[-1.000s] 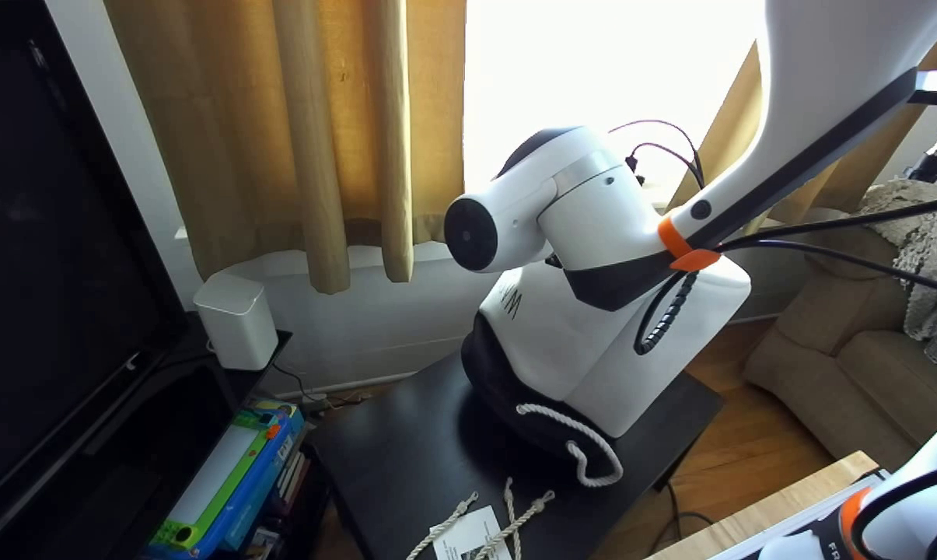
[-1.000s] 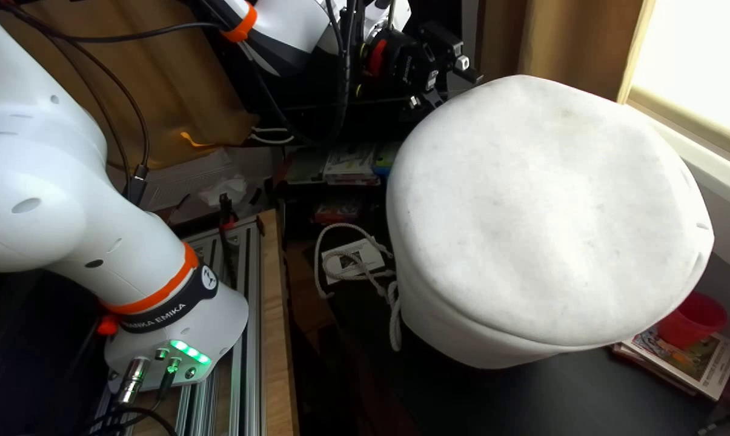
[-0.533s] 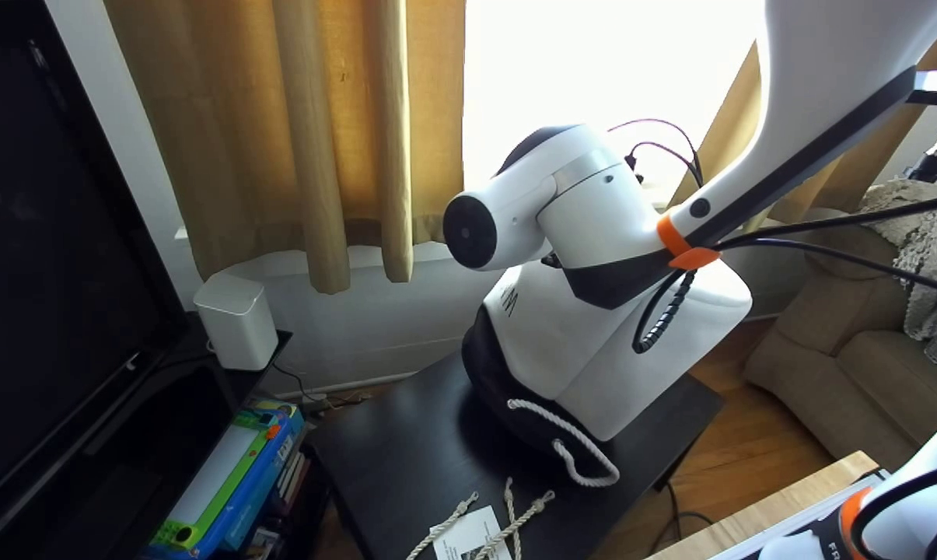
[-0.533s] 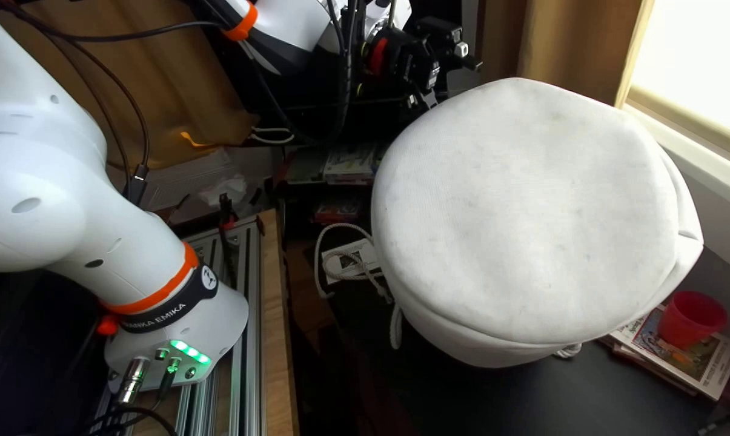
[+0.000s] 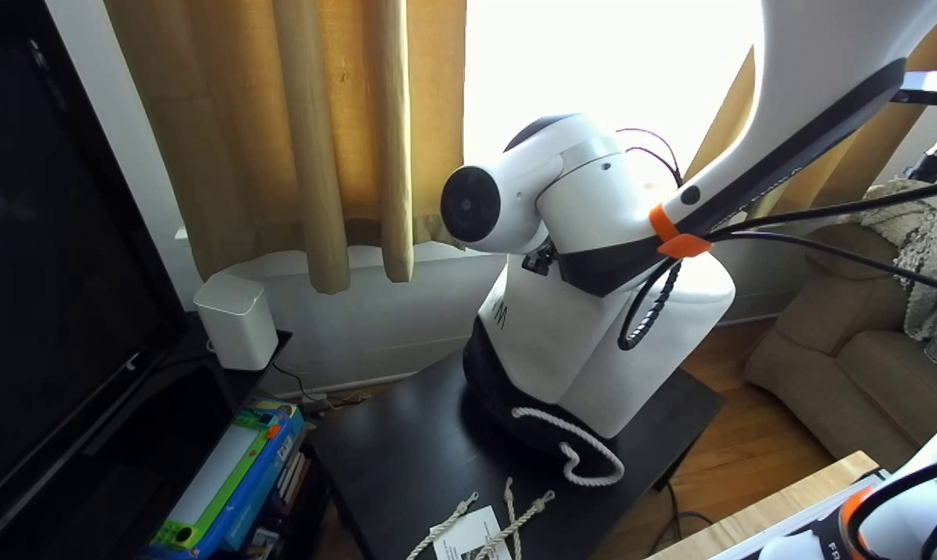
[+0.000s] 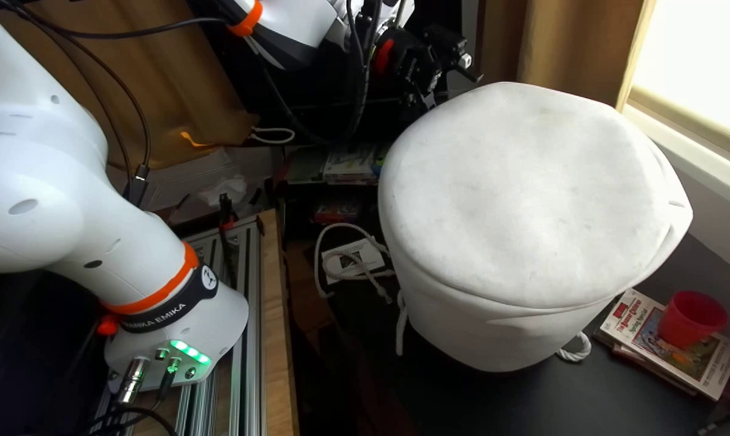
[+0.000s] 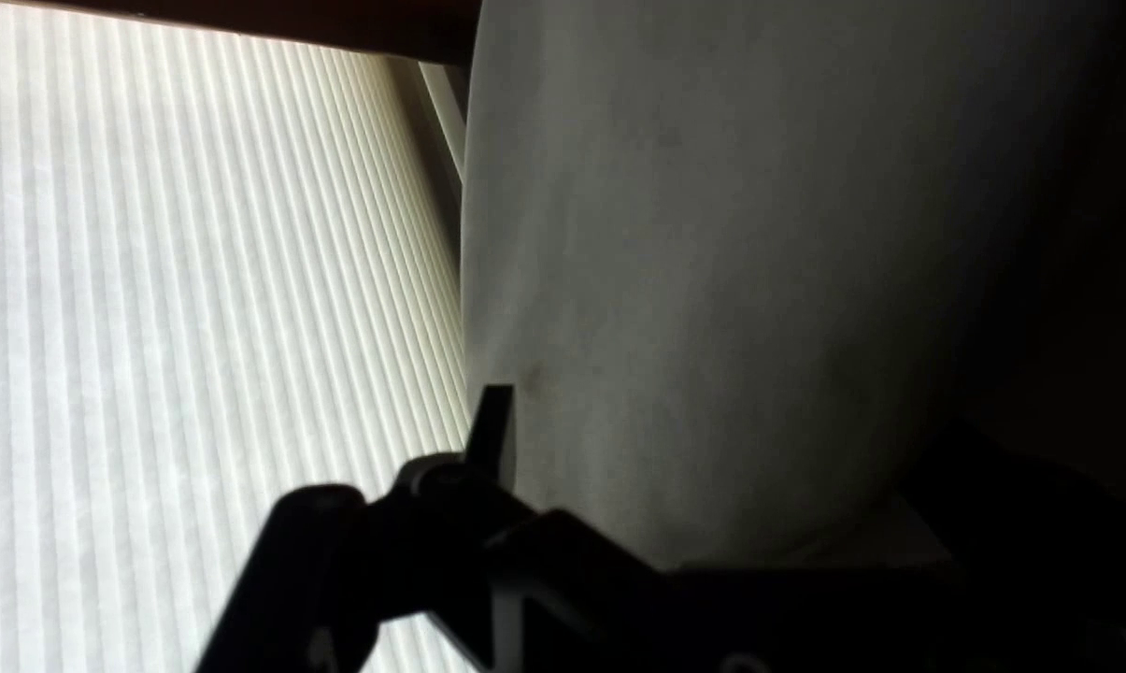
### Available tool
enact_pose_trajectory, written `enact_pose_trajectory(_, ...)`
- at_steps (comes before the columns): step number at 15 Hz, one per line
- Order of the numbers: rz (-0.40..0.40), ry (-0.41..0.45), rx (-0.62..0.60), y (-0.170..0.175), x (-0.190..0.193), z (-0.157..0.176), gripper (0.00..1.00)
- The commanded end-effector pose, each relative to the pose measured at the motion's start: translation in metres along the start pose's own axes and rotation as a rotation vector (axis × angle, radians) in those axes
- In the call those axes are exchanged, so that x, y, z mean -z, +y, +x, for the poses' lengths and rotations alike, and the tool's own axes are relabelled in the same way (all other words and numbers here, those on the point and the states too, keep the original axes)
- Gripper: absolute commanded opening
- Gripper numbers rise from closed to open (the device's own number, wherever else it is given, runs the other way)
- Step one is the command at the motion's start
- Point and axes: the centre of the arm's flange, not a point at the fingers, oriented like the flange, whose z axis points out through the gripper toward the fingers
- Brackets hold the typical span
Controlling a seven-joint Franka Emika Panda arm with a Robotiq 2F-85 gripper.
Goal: Turn the bag upside down
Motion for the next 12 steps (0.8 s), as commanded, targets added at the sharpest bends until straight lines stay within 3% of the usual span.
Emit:
enact_pose_trajectory(1,0.158,-0.040,0.002,-0.003,0.000,0.004,1.00)
enact_pose_trajectory(7,0.393,-0.073,-0.056,0.002,-0.001,0.011,1.00)
enact_pose_trajectory(12,0.623,-0.092,-0.147,0.033,0.010,0.017,1.00)
